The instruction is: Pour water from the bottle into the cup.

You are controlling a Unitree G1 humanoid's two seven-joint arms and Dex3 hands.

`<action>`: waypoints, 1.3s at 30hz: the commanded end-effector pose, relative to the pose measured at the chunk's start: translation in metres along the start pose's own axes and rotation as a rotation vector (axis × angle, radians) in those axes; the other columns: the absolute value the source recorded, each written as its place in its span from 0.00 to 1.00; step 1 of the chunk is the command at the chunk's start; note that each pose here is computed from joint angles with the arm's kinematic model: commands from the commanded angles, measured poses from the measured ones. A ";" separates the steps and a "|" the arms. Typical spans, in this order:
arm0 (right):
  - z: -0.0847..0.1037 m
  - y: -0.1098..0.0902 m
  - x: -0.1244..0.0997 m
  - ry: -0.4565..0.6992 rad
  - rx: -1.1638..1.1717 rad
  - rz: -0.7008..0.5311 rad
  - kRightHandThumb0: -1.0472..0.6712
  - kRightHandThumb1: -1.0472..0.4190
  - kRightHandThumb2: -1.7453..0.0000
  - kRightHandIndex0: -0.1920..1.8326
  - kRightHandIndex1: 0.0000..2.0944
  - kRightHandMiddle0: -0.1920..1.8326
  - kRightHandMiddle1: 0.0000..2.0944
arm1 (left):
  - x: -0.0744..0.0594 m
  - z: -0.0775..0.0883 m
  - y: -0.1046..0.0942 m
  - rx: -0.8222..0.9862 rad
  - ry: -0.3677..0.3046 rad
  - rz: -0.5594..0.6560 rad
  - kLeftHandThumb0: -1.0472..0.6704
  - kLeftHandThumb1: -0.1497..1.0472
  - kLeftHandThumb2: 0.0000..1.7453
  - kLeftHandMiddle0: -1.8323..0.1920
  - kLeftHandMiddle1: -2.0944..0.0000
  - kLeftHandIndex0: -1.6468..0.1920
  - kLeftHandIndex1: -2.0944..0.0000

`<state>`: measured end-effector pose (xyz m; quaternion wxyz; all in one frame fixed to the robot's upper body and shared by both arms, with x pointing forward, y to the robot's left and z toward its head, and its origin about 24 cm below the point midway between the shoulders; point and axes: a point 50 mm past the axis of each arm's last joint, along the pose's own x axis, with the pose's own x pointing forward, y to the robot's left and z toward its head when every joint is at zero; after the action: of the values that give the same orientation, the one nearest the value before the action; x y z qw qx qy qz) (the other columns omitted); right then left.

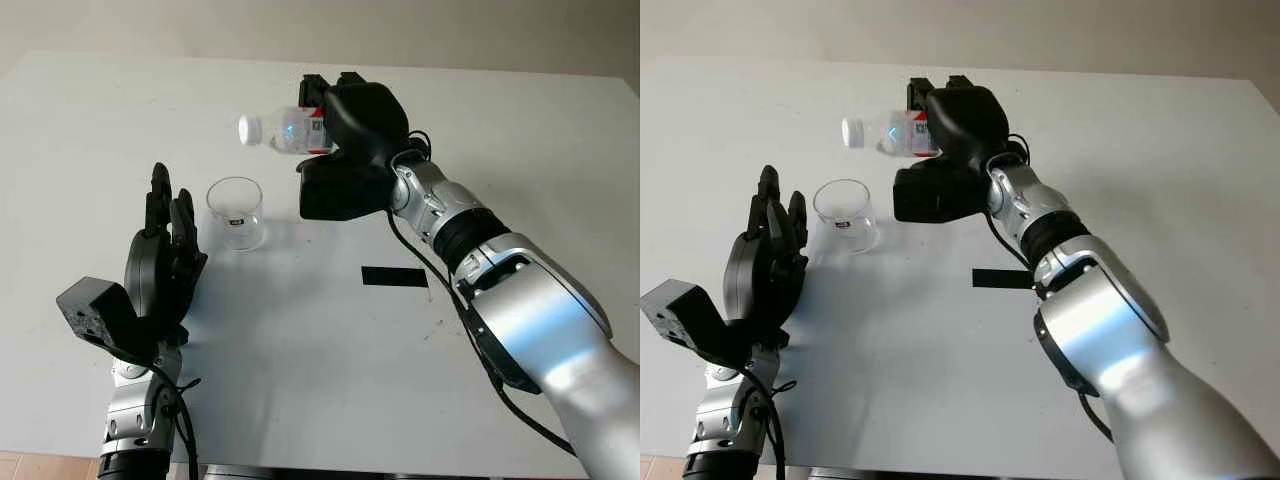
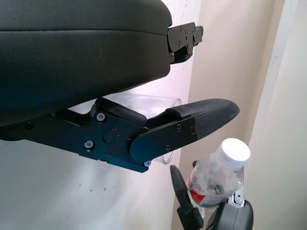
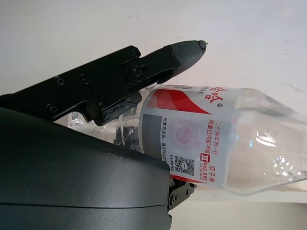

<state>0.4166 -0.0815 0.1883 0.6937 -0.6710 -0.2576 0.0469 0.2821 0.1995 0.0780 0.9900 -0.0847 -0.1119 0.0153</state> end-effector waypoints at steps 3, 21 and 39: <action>-0.002 -0.021 0.008 -0.035 -0.074 -0.066 0.47 0.00 0.93 0.58 1.00 0.17 0.92 | 0.001 0.003 -0.001 0.000 -0.012 -0.009 0.17 1.00 0.42 0.96 0.98 0.99 0.98; 0.009 -0.028 0.012 -0.126 -0.172 -0.108 0.43 0.00 0.95 0.61 1.00 0.18 1.00 | 0.001 0.002 -0.002 0.003 -0.013 -0.005 0.17 1.00 0.42 0.96 0.97 0.98 0.97; 0.024 -0.035 0.015 -0.323 -0.524 -0.228 0.39 0.01 0.97 0.68 1.00 0.38 1.00 | -0.002 -0.001 -0.003 0.001 -0.012 0.000 0.17 1.00 0.43 0.96 0.97 0.99 0.98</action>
<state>0.4088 -0.0612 0.2080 0.4608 -0.7803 -0.4219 0.0271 0.2816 0.1973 0.0783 0.9893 -0.0853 -0.1176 0.0162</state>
